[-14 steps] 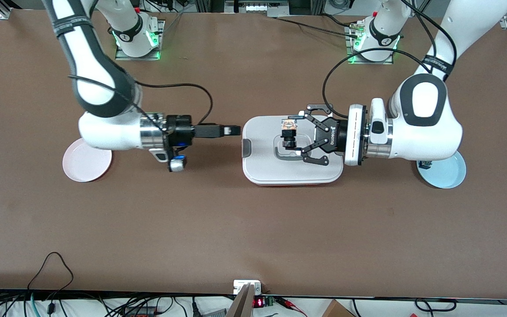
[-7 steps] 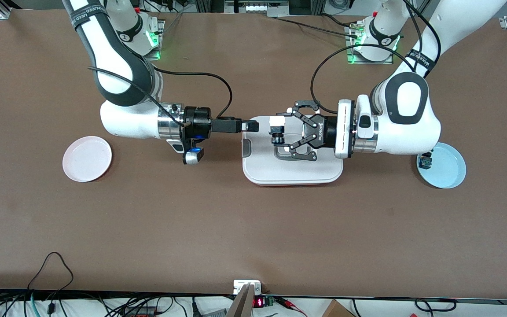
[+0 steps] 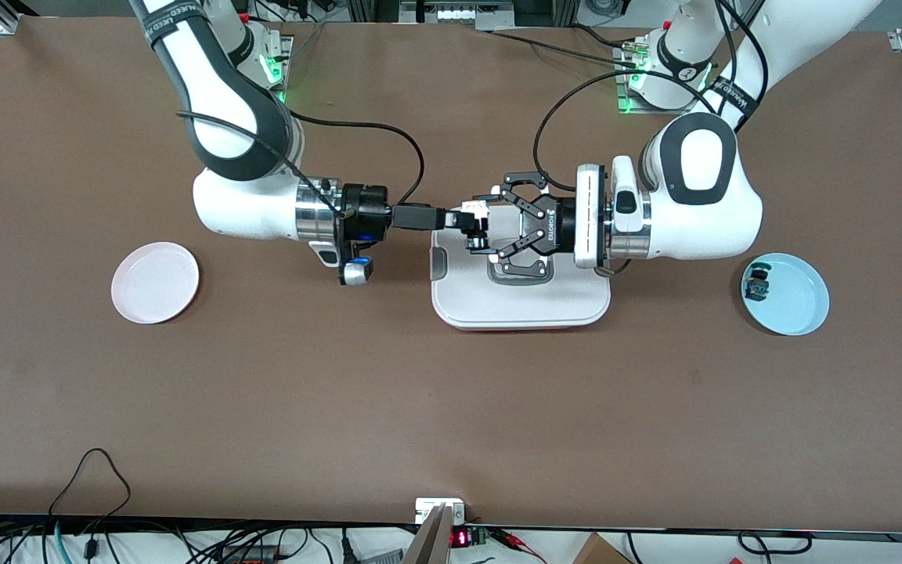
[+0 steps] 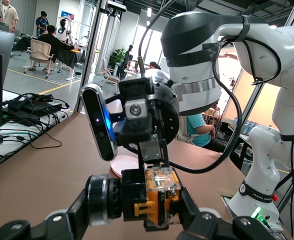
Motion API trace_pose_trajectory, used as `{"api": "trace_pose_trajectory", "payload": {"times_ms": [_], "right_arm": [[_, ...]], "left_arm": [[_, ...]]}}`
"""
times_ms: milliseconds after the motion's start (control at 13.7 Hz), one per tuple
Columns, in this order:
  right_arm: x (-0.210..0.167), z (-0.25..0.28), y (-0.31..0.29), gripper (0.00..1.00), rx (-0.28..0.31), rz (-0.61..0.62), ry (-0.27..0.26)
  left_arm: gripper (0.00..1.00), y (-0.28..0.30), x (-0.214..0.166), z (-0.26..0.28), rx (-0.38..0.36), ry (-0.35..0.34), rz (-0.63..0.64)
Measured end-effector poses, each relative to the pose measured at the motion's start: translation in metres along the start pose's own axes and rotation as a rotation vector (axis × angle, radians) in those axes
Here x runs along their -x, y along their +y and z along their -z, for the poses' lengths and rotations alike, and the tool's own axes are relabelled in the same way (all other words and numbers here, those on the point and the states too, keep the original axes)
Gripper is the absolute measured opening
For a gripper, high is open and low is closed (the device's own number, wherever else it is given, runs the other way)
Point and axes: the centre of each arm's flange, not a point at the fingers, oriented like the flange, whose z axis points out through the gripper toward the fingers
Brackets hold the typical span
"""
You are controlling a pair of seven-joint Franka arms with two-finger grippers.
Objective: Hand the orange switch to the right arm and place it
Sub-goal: 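Close the right gripper on the switch held by the left gripper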
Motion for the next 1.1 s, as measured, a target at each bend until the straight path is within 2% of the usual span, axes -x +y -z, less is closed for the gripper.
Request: {"api": "trace_pose_trajectory", "payload": {"times_ms": [73, 220, 293, 439, 512, 659, 732, 805, 951, 1098], "right_arm": [[0.0016, -0.0026, 0.0007, 0.94, 0.003, 0.003, 0.001], [0.0017, -0.0031, 0.0011, 0.82, 0.004, 0.014, 0.003], [0.0013, -0.0027, 0.0010, 0.81, 0.004, 0.021, 0.004], [0.0008, -0.0024, 0.0013, 0.62, 0.004, 0.027, 0.006], [0.0005, -0.0025, 0.0017, 0.60, 0.004, 0.032, 0.006], [0.0002, -0.0022, 0.0015, 0.43, 0.001, 0.035, 0.007], [0.0001, -0.0024, 0.0019, 0.43, 0.002, 0.038, 0.007], [0.0007, -0.0032, 0.0017, 0.36, 0.001, 0.056, 0.006], [0.0007, -0.0033, 0.0019, 0.35, 0.001, 0.065, 0.006], [-0.0008, -0.0018, 0.0023, 0.35, 0.001, 0.064, 0.010]], "left_arm": [[0.73, -0.0005, 0.0003, 0.0011, -0.002, 0.000, 0.001], [0.73, -0.0007, 0.0005, 0.0015, -0.002, 0.000, 0.001], [0.73, -0.0007, 0.0007, 0.0015, -0.002, 0.000, 0.001], [0.73, -0.0007, 0.0007, 0.0015, -0.002, 0.000, 0.001], [0.73, -0.0007, 0.0008, 0.0015, -0.002, 0.000, 0.001], [0.73, -0.0005, 0.0029, 0.0010, -0.001, -0.002, 0.005], [0.73, -0.0004, 0.0031, 0.0010, -0.001, -0.002, 0.005], [0.73, 0.0001, 0.0037, 0.0001, 0.001, 0.000, 0.013], [0.73, 0.0001, 0.0040, 0.0003, 0.001, 0.000, 0.012], [0.89, 0.0000, 0.0043, 0.0005, 0.000, -0.001, 0.010]]}}
